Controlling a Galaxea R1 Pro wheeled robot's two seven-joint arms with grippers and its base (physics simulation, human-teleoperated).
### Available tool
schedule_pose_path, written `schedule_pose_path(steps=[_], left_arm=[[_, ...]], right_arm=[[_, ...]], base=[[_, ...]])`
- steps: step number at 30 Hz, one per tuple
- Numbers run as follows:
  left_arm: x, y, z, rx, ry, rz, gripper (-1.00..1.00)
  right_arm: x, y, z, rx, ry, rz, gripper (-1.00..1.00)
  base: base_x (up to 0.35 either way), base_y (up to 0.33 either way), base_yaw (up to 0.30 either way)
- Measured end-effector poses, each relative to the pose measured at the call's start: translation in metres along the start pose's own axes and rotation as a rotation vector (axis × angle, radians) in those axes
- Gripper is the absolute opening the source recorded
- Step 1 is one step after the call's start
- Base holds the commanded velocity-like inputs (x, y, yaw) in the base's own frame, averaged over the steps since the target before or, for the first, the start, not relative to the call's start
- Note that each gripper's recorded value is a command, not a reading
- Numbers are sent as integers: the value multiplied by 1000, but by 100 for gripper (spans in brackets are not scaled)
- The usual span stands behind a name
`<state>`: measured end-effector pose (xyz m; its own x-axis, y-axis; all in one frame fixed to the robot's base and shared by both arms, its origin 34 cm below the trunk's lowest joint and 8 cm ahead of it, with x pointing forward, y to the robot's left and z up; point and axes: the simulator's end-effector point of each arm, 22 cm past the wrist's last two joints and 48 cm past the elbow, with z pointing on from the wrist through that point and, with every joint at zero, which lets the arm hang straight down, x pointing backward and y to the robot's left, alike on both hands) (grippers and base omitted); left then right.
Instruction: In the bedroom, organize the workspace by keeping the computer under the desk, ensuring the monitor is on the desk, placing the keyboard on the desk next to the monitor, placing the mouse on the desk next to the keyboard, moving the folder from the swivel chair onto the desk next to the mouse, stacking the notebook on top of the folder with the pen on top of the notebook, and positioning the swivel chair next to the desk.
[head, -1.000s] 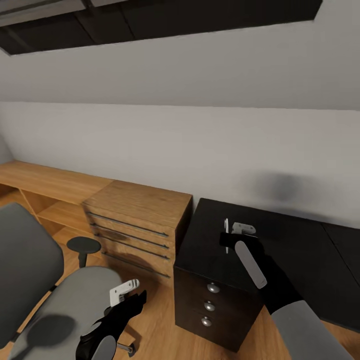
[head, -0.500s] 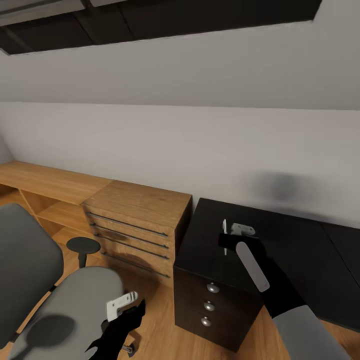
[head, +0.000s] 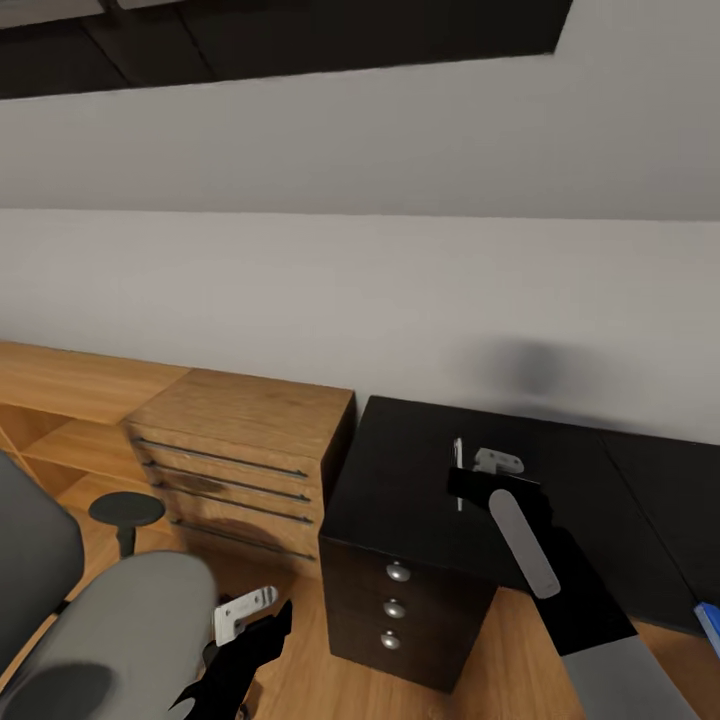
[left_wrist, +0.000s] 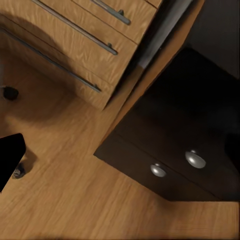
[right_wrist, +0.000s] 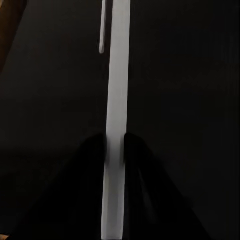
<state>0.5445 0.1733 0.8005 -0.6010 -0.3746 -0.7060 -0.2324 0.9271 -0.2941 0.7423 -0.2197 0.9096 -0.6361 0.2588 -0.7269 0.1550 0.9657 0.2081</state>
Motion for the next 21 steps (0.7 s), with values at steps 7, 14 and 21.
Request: schedule_pose_path(steps=[7,14,21], left_arm=[[-1,0,-1,1,-3,0,100],[-2,-1,-1,1,-5,0,100],[-3,-1,-2,2,-7,0,100]], right_arm=[[-2,-3,-2,4,-4,6,-100],[-8,-12,-3,15,-12,31,-100],[-10,-17,-4,26,-15,39,-100]], base=[[0,0,-269],[0,0,-277],[0,0,-278]])
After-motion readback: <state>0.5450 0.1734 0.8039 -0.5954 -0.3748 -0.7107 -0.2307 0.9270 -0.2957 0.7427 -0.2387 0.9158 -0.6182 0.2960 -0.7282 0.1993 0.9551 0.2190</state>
